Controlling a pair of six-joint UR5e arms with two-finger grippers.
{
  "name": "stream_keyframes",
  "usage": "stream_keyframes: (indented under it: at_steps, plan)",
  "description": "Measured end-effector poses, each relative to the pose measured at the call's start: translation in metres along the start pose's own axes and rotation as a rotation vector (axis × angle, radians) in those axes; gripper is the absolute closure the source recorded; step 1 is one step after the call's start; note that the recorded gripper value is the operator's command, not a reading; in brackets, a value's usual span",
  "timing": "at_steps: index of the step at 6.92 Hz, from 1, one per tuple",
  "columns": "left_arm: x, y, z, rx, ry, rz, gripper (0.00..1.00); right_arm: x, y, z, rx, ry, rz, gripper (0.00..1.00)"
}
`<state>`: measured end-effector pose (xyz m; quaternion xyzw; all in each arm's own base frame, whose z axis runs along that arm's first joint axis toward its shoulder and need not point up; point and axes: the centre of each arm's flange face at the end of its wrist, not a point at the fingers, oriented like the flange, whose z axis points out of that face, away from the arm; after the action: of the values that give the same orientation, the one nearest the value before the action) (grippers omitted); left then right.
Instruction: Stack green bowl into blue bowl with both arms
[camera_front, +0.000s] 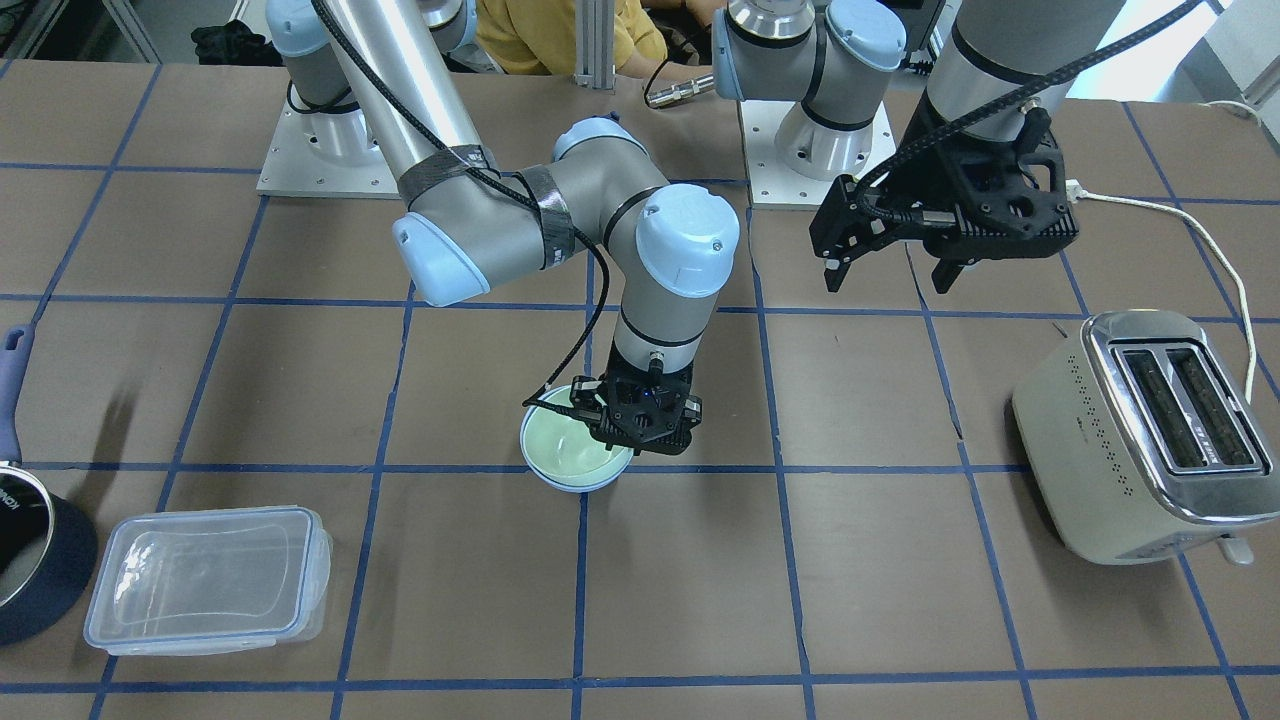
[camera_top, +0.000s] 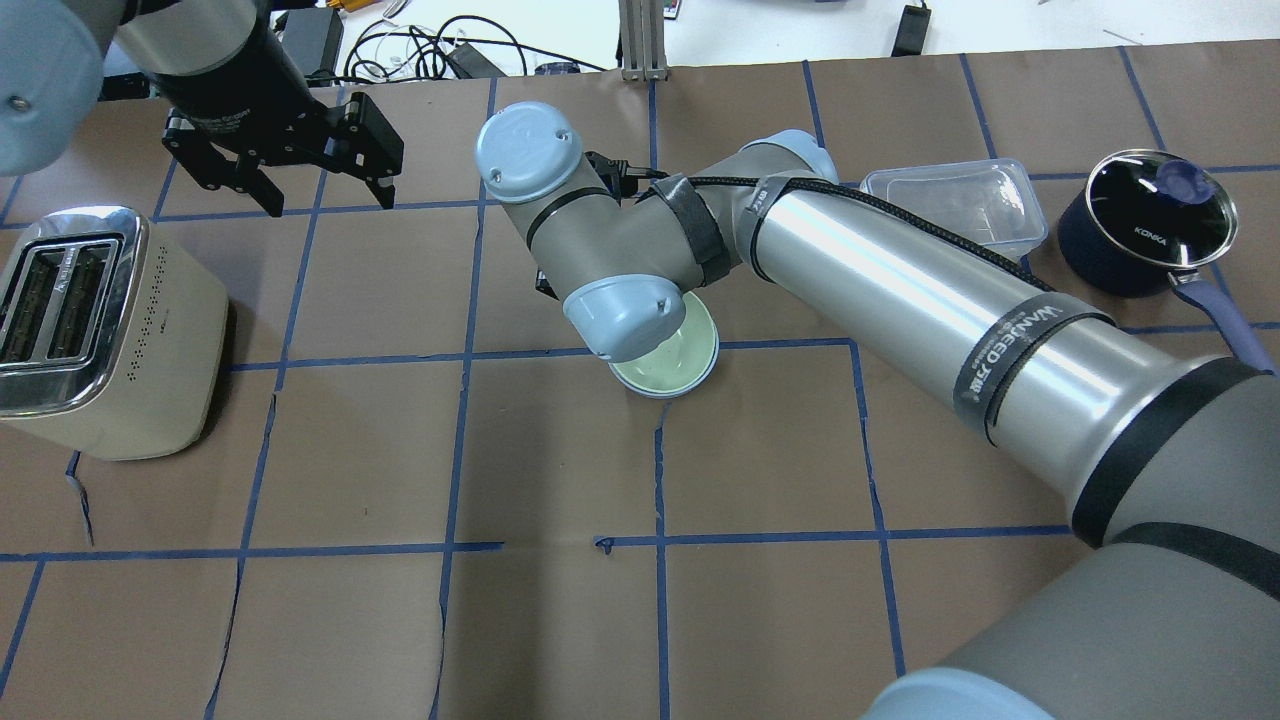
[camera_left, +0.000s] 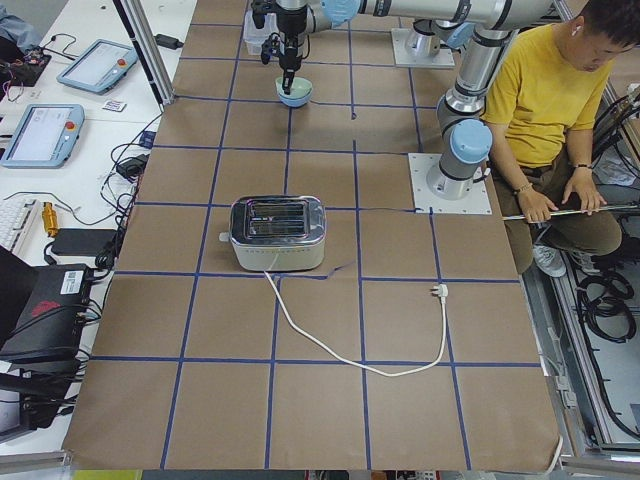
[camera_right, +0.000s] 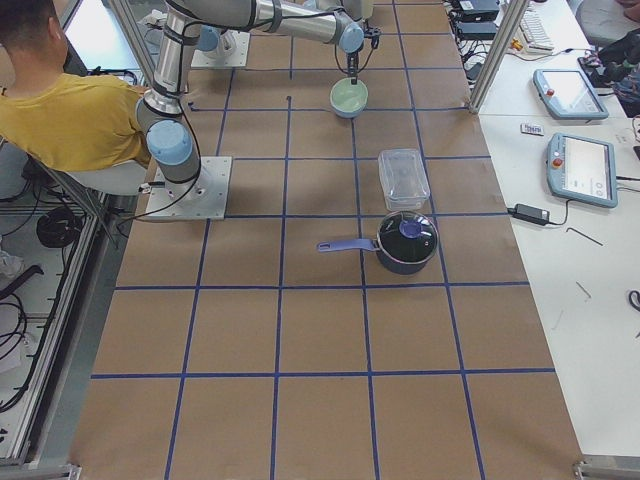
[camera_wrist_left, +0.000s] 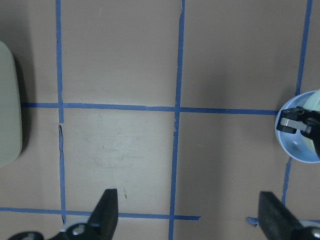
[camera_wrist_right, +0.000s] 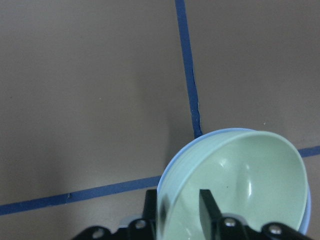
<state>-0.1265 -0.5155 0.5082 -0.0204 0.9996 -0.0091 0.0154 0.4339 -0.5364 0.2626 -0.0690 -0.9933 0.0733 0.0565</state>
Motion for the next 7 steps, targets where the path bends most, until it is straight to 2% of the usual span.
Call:
stream_keyframes:
  at_steps: [2,3,5,7]
  plan:
    - [0.000,0.000,0.003,-0.006,0.000,0.000,0.00,0.019,-0.016,-0.012,-0.017,0.015,0.023,0.00]
    - [0.000,0.000,0.003,-0.006,0.000,0.000,0.00,0.053,-0.039,-0.034,-0.041,0.017,0.052,0.00]
    - [0.000,-0.001,0.003,-0.006,0.001,-0.002,0.00,0.138,-0.071,-0.084,-0.088,-0.008,0.058,0.00]
    - [0.000,-0.001,0.006,-0.010,0.001,-0.007,0.00,0.210,-0.074,-0.118,-0.141,-0.004,0.014,0.00]
